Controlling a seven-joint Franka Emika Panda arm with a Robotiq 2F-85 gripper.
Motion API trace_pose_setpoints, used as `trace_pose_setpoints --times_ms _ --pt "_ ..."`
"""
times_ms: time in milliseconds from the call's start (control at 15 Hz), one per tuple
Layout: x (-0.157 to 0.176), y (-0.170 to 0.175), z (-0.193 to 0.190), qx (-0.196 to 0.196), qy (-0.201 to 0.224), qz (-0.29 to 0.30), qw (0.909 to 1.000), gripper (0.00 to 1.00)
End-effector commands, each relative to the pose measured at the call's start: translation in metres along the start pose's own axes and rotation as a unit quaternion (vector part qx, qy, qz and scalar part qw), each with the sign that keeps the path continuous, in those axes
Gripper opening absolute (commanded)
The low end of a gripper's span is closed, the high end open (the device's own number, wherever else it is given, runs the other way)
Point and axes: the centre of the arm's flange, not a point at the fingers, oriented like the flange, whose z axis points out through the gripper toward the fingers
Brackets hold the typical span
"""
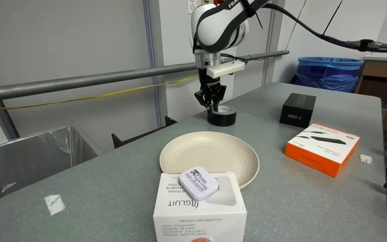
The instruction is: Pick up the the seal tape and put on the plate
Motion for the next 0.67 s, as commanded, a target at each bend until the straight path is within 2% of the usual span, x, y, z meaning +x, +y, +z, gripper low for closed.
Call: trace_pose_setpoints --times_ms 0,200,400,600 --pt "0.018 -0.011 -0.007 0.014 -0.025 0.004 0.9996 0.04" --pt "-0.001 -0.019 -0.03 0.021 -0.02 -0.011 0.9995 0.06" --pt "-0.029 -0.031 -0.07 0.028 0.011 -0.04 0.9988 0.06" --pt "-0.067 -0.05 -0.114 0.025 0.044 -0.099 0.9938 0.06"
